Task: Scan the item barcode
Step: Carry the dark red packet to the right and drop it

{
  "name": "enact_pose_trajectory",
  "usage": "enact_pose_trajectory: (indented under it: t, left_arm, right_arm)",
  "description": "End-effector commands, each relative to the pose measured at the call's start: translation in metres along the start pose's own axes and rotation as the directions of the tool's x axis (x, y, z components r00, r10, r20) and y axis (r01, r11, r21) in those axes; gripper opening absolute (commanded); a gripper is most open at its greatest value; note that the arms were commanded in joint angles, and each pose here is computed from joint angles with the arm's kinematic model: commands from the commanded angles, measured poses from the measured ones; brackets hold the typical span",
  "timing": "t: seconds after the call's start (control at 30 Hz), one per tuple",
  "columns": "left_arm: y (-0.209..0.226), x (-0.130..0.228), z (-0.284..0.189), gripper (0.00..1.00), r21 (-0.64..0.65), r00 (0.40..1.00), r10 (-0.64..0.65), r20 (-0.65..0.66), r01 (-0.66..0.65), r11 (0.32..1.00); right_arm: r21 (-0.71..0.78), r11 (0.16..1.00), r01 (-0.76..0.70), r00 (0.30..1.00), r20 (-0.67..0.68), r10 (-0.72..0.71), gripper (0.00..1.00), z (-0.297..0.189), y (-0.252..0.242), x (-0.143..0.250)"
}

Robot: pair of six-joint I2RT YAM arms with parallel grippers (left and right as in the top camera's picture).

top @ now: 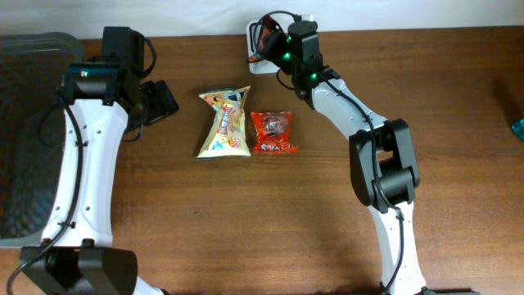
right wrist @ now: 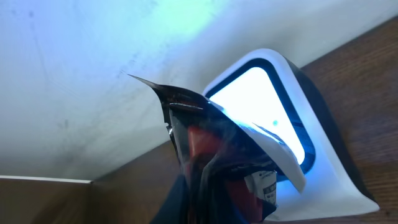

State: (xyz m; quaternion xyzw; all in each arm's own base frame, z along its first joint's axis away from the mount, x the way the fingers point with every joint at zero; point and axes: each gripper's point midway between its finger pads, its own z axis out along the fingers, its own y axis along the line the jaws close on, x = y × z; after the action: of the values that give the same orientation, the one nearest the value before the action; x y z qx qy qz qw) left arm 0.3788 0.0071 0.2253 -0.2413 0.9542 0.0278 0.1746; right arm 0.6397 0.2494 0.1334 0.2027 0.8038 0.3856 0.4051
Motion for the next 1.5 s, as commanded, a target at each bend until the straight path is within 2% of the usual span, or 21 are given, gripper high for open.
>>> enact_pose_trajectory:
  t: [0.0,0.27,0.37,0.4,0.5,0.6,0.63,0.7,0.8,0.9,0.97,1.1,1.2,1.27,1.3,1.33,1.37,1.43,1.47]
  left_arm:
    - [0.001,0.000,0.001,0.99,-0.002,1.000,-0.011,-0.002,0.011,1.000]
    - [0.001,0.000,0.001,0.99,-0.002,1.000,-0.011,-0.002,0.011,1.000]
    - [0.001,0.000,0.001,0.99,-0.002,1.000,-0.011,-0.002,0.011,1.000]
    - [0.001,0.000,0.001,0.99,-0.002,1.000,-0.011,-0.002,0.011,1.000]
    - [0.001,0.000,0.001,0.99,-0.002,1.000,-0.011,-0.002,0.011,1.000]
    - [0.001,0.000,0.001,0.99,-0.002,1.000,-0.011,-0.002,0.011,1.000]
    - [0.001,0.000,0.001,0.99,-0.002,1.000,-0.011,-0.002,0.011,1.000]
    - [0.001,0.000,0.001,0.99,-0.002,1.000,-0.011,-0.002,0.011,1.000]
    - [0.001,0.000,0.001,0.99,-0.002,1.000,-0.011,-0.002,0.011,1.000]
    - [0.001,0.000,0.001,0.99,-0.002,1.000,-0.011,-0.002,0.011,1.000]
    - [0.001,0.000,0.001,0.99,-0.002,1.000,-0.011,-0.002,0.011,1.000]
    - [0.001,0.000,0.001,0.99,-0.002,1.000,-0.011,-0.002,0.011,1.000]
    - [0.001,0.000,0.001,0.99,-0.002,1.000,-0.011,-0.002,0.011,1.000]
    - [0.001,0.000,0.001,0.99,-0.002,1.000,-0.011,-0.002,0.011,1.000]
    - [0.001,0.000,0.001,0.99,-0.002,1.000,-0.011,-0.002,0.011,1.000]
    - [0.001,0.000,0.001,0.99,-0.002,1.000,-0.011,-0.002,0.011,1.000]
    - [0.001,0.000,0.001,0.99,-0.002,1.000,-0.011,-0.002,0.011,1.000]
    - [0.001,0.000,0.001,0.99,-0.002,1.000,-0.011,-0.002,0.011,1.000]
    - [0.001,0.000,0.001,0.99,-0.002,1.000,-0.011,-0.002,0.011,1.000]
  right_arm:
    - [-0.028,0.998,0.058,0.998,0.028,-0.057,0.04,-0.005,0.019,-0.009]
    - [-0.073,0.993,0.096,0.995,0.035,-0.094,0.04,-0.009,0.043,-0.013]
    - [-0.039,0.986,0.162,0.985,0.074,-0.159,0.04,-0.033,0.051,-0.044]
    - [0.036,0.990,0.139,0.985,0.100,-0.142,0.04,-0.054,0.041,-0.071]
    - [0.308,0.950,0.056,0.978,0.176,-0.115,0.04,-0.123,-0.018,-0.141]
    - [0.536,0.844,0.003,0.984,0.150,-0.099,0.04,-0.195,-0.103,-0.185]
    - [0.606,0.794,-0.034,0.988,0.141,-0.065,0.04,-0.218,-0.136,-0.192]
    - [0.752,0.639,-0.158,0.983,0.181,0.031,0.04,-0.284,-0.214,-0.208]
    - [0.821,0.566,-0.079,0.996,0.095,0.002,0.04,-0.331,-0.267,-0.221]
    - [0.893,0.427,-0.140,0.990,0.138,0.036,0.04,-0.386,-0.325,-0.230]
    - [0.904,0.406,-0.135,0.991,0.128,0.042,0.06,-0.401,-0.348,-0.233]
    - [0.919,0.375,-0.122,0.993,0.114,0.042,0.31,-0.423,-0.380,-0.237]
    - [0.921,0.366,-0.137,0.991,0.127,0.052,0.49,-0.431,-0.385,-0.238]
    - [0.894,0.431,-0.123,0.992,0.097,0.082,0.50,-0.417,-0.378,-0.231]
    - [0.801,0.594,-0.074,0.995,0.018,0.100,0.50,-0.385,-0.355,-0.223]
    - [0.716,0.696,-0.062,0.993,-0.023,0.113,0.51,-0.363,-0.336,-0.217]
    - [0.637,0.769,-0.061,0.990,-0.056,0.126,0.51,-0.345,-0.317,-0.211]
    - [0.395,0.917,-0.045,0.969,-0.205,0.136,0.55,-0.297,-0.256,-0.180]
    - [0.329,0.942,-0.058,0.950,-0.271,0.153,0.64,-0.282,-0.233,-0.160]
